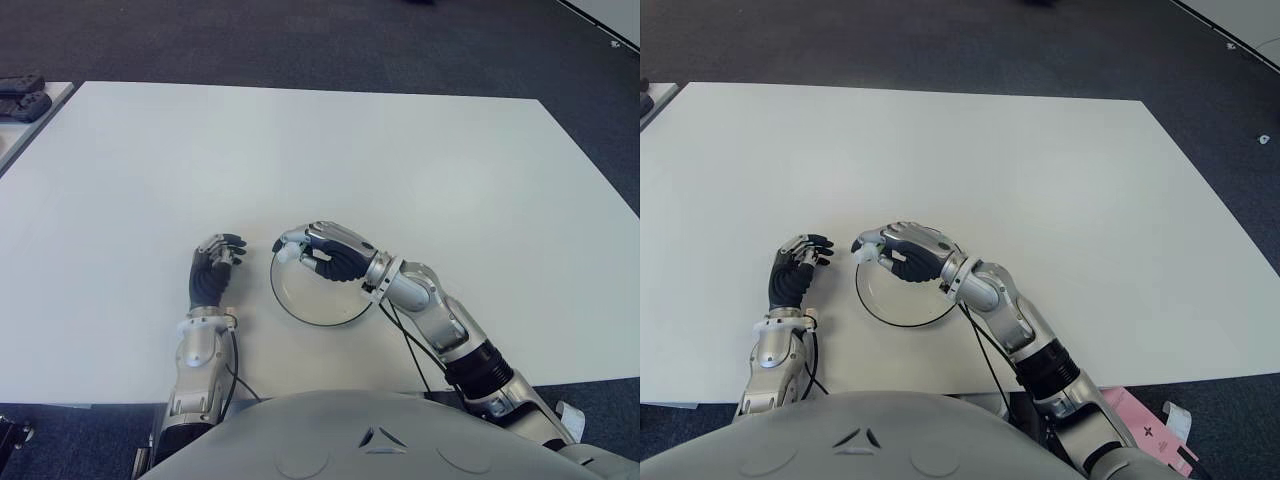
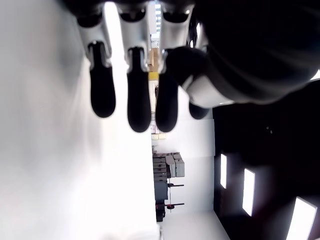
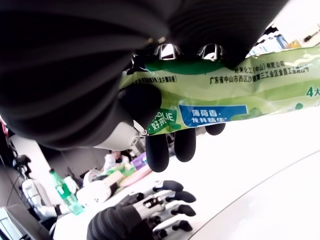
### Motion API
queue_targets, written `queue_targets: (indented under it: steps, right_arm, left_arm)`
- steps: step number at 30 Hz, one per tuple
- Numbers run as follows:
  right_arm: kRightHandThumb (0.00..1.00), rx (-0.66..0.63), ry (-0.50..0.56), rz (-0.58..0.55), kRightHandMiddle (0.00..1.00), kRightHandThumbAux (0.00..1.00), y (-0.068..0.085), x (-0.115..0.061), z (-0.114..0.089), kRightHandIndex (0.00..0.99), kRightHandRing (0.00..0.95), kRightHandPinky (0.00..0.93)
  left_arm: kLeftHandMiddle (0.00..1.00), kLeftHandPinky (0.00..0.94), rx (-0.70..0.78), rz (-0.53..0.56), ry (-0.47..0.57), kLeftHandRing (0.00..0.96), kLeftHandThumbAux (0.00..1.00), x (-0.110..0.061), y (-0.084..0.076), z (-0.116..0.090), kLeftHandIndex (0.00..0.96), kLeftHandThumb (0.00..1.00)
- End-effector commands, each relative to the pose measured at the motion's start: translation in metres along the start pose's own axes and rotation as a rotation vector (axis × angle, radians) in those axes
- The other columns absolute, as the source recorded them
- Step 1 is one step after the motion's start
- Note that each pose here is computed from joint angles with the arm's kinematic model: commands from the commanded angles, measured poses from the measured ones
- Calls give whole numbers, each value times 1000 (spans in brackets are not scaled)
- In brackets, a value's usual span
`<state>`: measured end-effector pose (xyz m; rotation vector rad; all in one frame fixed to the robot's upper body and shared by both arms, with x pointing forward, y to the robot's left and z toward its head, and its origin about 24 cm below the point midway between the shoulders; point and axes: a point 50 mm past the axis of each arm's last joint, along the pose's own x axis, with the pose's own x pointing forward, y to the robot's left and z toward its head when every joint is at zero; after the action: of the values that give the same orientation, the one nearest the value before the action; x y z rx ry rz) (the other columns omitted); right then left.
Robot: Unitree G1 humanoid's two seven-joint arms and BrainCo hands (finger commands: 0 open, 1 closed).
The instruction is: Put the toothpaste on the table into the plate.
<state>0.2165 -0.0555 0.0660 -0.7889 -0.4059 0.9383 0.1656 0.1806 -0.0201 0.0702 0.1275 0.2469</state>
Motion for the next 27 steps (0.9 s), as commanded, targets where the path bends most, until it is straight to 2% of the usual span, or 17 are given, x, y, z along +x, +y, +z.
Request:
queue_targets:
  steps: [1,5,8,10,12,18,21,22,24,25,27]
  right_arm:
    - [957,33,51,22,542,651,10,-5,-11,400,599,811]
    - [958,13,68,44,545,650,14,-6,-14,402,601,822]
    - [959,2,97,71,547,649,24,-12,-26,405,602,836]
    - [956,2,108,86,491,650,29,-14,-29,433,561,830]
    - [957,9,113,96,519,650,31,-15,-32,418,581,811]
    - [954,17,120,106,531,653,33,-16,-34,391,577,700]
    - [942,-14,119,113,469,663,29,-17,-35,382,542,574]
    - [858,-22,117,115,424,680,28,-17,-34,393,496,530]
    - [785,-33,116,117,384,694,27,-17,-34,402,455,491]
    - [740,-41,116,117,350,633,26,-18,-34,344,422,468]
    - [691,-53,118,112,284,572,25,-18,-34,257,360,430]
  left_arm:
    - [461,489,12,6,61,492,676,-5,1,-11,430,838]
    - [462,489,9,9,65,492,676,-7,2,-11,430,838]
    - [462,489,8,12,65,492,676,-7,2,-11,429,838]
    - [462,487,9,13,64,492,677,-8,2,-11,429,838]
    - [462,486,9,12,63,491,677,-8,2,-11,430,838]
    - [462,489,13,11,60,493,677,-9,3,-11,429,838]
    - [461,493,16,11,56,493,677,-9,3,-12,433,838]
    - [460,493,17,12,54,493,677,-9,4,-12,435,839]
    - [459,493,19,12,53,493,676,-9,4,-12,437,839]
    - [459,492,21,12,52,493,676,-9,4,-12,438,839]
    - [458,490,22,12,53,492,676,-9,4,-12,438,839]
